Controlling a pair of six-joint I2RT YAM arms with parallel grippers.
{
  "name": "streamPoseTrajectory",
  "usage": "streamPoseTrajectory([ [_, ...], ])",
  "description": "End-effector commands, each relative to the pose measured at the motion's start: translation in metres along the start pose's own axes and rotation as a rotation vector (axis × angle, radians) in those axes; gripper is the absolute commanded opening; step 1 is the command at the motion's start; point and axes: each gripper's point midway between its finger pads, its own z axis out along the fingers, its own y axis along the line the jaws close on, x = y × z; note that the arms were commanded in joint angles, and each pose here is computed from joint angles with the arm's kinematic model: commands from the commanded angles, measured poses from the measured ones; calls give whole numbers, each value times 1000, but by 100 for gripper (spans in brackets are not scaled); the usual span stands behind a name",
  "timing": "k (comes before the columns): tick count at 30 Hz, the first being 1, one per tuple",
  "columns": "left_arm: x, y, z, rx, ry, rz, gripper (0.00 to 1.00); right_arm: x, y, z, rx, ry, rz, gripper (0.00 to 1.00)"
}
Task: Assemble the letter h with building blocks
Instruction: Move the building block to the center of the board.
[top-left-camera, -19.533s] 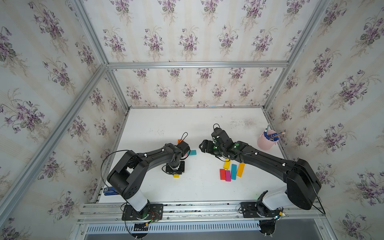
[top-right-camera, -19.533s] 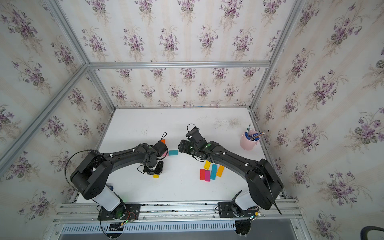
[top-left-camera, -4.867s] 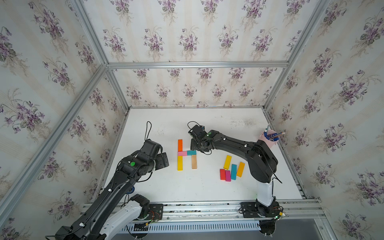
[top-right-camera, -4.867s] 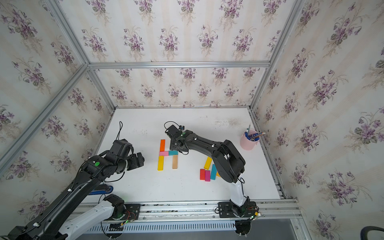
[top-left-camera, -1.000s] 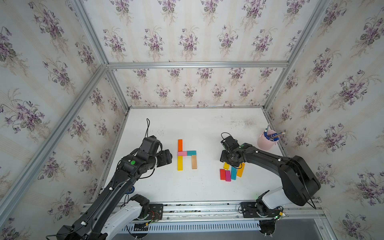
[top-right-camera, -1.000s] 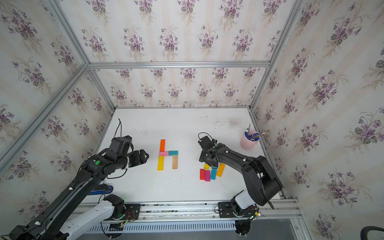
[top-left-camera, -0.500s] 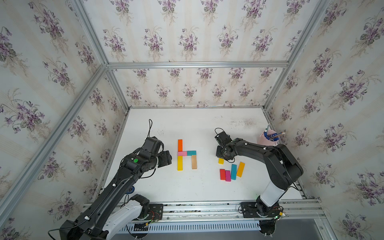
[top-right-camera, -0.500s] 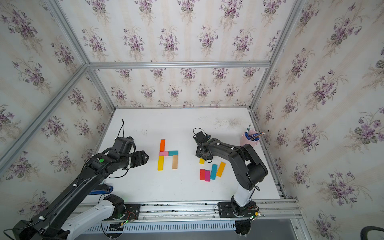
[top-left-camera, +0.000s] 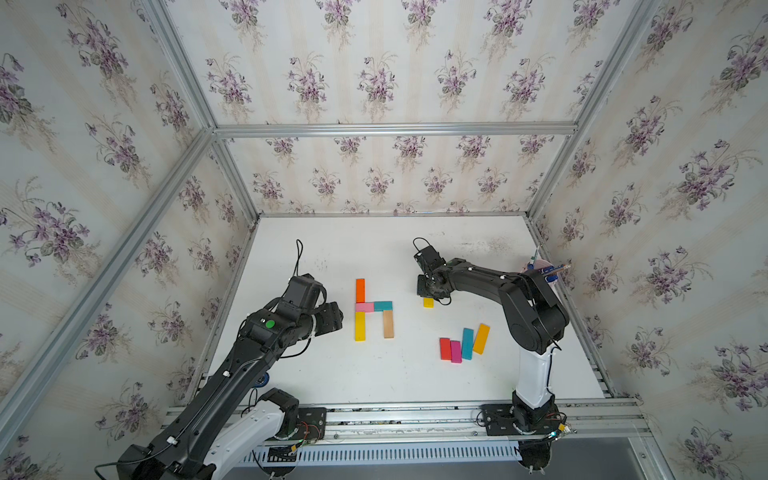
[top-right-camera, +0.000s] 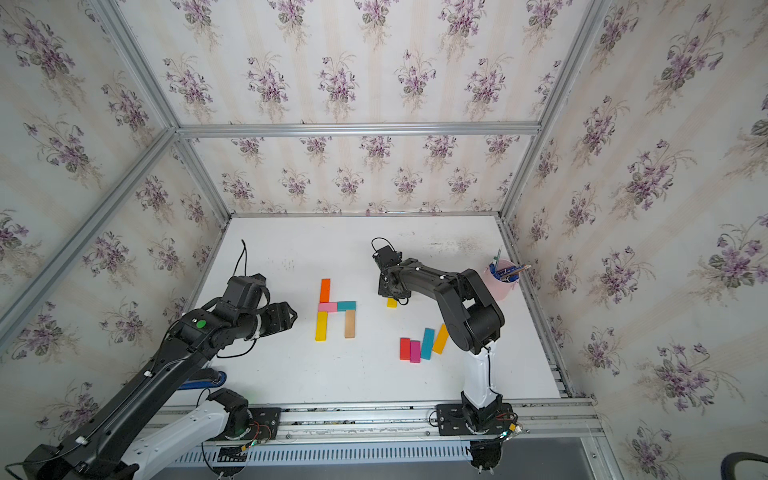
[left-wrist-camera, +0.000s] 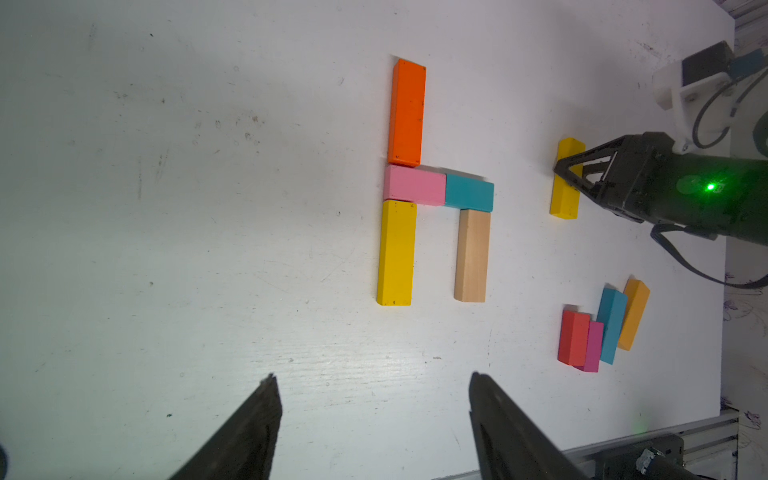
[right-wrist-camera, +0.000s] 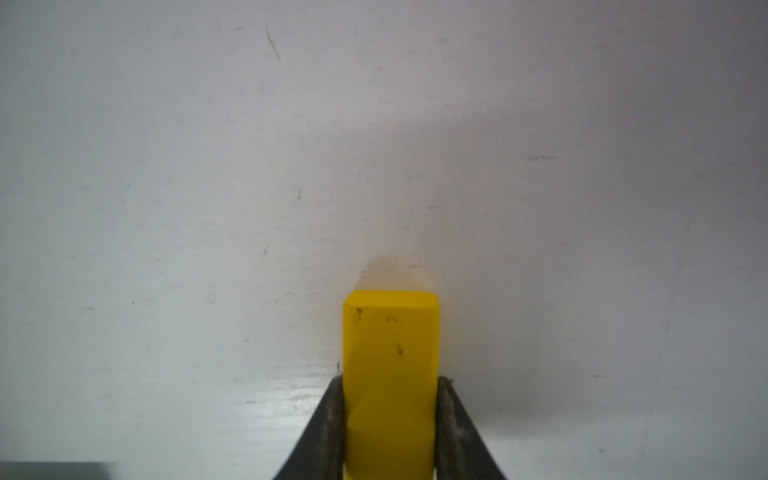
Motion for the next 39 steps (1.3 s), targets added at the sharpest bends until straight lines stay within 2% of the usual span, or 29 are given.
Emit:
streamPoseTrajectory([
  [1,-2,0,1,2,-12,-1,74,10,-10,7,45,33,-41,32],
  [4,-1,0,3,4,-9,-6,74,12,-11,9,52,42,-45,37],
  [6,-1,-1,3,5,-7,-7,74,13,-10,10,50,52,-47,50],
  [8,-1,0,2,3,-7,-5,74,14,-9,9,43,51,-48,56],
  [10,-1,1,2,-1,-9,-4,74,15,-8,7,34,53,-44,55],
  [15,-3,2,-1,-6,-18,-3,74,22,8,0,-2,52,-55,33],
  [18,-2,2,-1,-7,-19,-4,74,29,24,-2,-22,53,-68,31],
  [27,2,4,4,-8,-4,-11,74,18,51,4,-23,43,-40,31],
  [35,7,7,9,-13,8,-12,74,18,47,13,16,54,-34,32],
  [37,6,6,9,-12,7,-11,74,20,45,13,22,57,-37,38],
  [39,5,5,9,-10,7,-12,74,20,45,12,19,57,-38,49],
])
